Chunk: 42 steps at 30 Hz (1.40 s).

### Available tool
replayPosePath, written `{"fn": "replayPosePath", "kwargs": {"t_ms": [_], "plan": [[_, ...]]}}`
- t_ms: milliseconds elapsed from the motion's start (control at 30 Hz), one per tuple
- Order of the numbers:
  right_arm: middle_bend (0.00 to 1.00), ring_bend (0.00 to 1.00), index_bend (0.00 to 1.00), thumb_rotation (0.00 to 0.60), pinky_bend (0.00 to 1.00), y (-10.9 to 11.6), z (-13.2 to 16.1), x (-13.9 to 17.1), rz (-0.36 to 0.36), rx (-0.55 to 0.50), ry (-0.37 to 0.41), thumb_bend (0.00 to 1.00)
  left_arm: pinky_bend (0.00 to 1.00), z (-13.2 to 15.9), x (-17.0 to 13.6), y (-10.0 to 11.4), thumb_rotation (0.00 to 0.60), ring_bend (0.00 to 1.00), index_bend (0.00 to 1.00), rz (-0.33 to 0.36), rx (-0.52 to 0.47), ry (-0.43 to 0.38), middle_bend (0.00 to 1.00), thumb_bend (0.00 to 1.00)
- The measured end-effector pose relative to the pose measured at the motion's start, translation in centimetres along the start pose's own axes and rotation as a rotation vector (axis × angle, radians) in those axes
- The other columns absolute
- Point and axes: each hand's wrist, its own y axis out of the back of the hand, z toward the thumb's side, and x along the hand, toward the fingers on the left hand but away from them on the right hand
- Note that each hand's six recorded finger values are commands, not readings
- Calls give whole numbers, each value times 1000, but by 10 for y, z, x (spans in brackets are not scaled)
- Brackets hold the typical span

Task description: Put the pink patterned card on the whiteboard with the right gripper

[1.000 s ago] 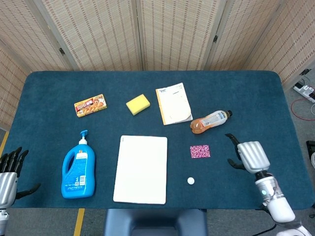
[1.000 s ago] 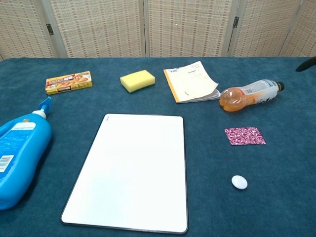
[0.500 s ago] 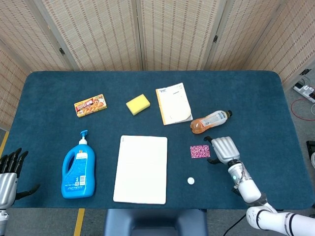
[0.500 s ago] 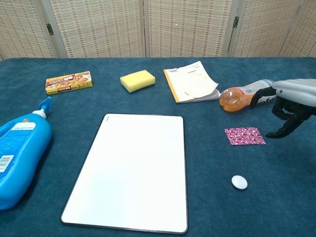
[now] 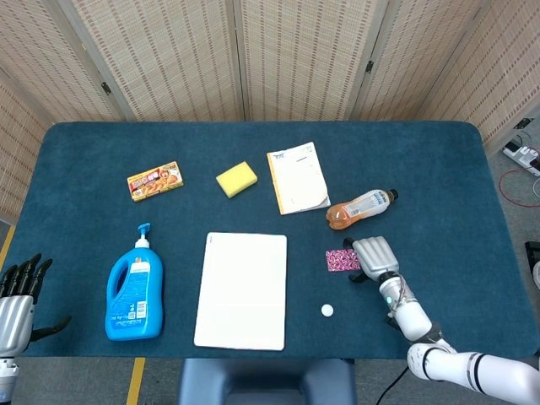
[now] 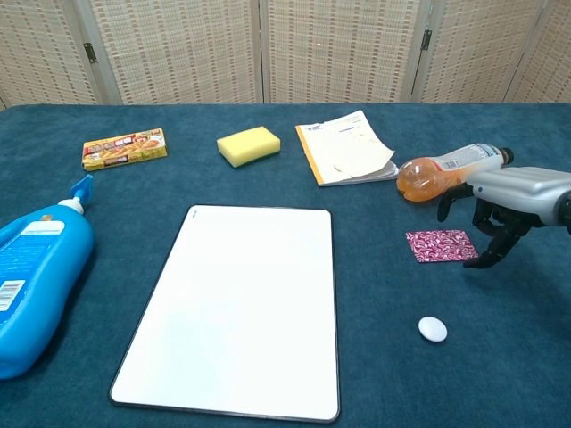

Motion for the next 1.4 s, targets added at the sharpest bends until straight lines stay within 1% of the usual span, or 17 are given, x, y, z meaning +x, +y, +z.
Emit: {"fn": "replayPosePath", "kwargs": {"t_ms": [133, 400, 900, 1400], "plan": [[893, 1000, 295, 537, 997, -4, 0, -5, 13, 6, -8, 211, 0, -1, 0, -1, 600, 0, 49, -2, 1, 4, 0, 174], [893, 1000, 316, 537, 997, -3, 4, -12, 14, 7, -8, 212, 0, -4, -1, -1, 600, 0, 49, -3, 1, 12, 0, 174], [893, 1000, 321, 536, 997, -4, 6, -19, 23, 17, -16, 212, 0, -7, -2, -1, 600, 0, 49, -2, 1, 24, 0, 174], [893, 1000, 349, 536, 997, -6, 4, -20, 33, 6, -23, 219, 0, -8, -3, 1, 600, 0, 49, -1, 6, 27, 0, 174]]}}
